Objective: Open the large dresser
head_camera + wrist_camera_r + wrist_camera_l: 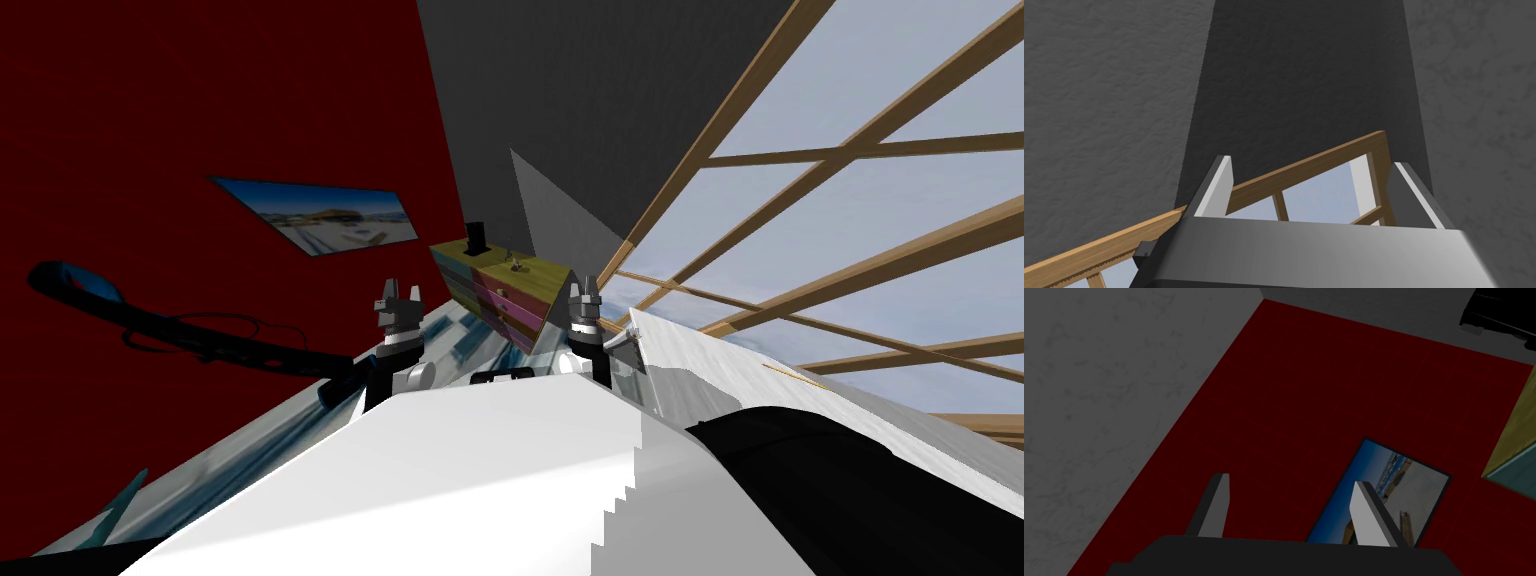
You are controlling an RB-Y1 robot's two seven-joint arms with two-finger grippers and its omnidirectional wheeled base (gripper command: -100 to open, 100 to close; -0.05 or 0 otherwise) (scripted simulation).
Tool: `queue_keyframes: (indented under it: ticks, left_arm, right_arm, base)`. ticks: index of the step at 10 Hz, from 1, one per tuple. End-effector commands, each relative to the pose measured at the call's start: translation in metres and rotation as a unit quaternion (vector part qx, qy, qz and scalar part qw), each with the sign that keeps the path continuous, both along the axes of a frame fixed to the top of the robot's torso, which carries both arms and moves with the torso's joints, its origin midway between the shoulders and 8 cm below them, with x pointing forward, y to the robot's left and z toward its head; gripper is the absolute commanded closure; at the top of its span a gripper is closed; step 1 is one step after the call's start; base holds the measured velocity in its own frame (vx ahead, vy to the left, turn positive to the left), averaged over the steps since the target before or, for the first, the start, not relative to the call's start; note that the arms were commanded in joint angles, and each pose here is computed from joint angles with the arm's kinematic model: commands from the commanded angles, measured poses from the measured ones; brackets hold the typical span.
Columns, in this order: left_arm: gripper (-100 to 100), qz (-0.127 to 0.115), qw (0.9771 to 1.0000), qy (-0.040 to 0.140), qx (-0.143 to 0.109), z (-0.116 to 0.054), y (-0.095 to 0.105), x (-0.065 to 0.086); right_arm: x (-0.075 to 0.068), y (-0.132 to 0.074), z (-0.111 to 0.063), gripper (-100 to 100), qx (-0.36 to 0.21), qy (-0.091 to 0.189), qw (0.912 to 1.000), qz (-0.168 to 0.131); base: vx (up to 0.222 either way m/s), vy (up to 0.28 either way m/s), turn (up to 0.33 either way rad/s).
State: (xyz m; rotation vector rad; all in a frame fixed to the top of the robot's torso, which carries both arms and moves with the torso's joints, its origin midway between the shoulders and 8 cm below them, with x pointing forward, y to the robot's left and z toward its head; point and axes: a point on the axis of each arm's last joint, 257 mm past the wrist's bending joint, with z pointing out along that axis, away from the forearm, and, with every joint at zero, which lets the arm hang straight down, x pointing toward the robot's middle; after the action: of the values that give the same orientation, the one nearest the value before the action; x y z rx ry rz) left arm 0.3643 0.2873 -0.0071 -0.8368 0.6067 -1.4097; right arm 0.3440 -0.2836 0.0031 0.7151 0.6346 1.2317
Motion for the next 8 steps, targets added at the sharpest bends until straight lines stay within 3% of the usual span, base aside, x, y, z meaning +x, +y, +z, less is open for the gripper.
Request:
queue_keyframes:
  ticks: [1,2,3,8]
  left_arm:
    - [0,0.000,1.0000,0.000,0.000,0.000,0.000,0.000]
    - [0,0.000,1.0000,0.000,0.000,0.000,0.000,0.000]
    - [-100,-0.011,0.9997,0.007,0.018,-0.004,-0.005,0.003]
    - [-100,-0.042,0.9963,0.041,0.063,-0.032,-0.021,0.020]
  right_arm:
    - [0.000,0.000,0.000,0,0.000,0.000,1.0000,0.000]
    - [0.000,0.000,0.000,0,0.000,0.000,1.0000,0.000]
    - [0.000,0.000,0.000,0,0.000,0.000,1.0000,0.000]
    - [0.000,0.000,0.000,0,0.000,0.000,1.0000,0.000]
  base:
    - [0.000,0.000,0.000]
    - [0.000,0.000,0.000]
    - [0.015,-0.001,-0.025]
    - [0.037,-0.005,-0.055]
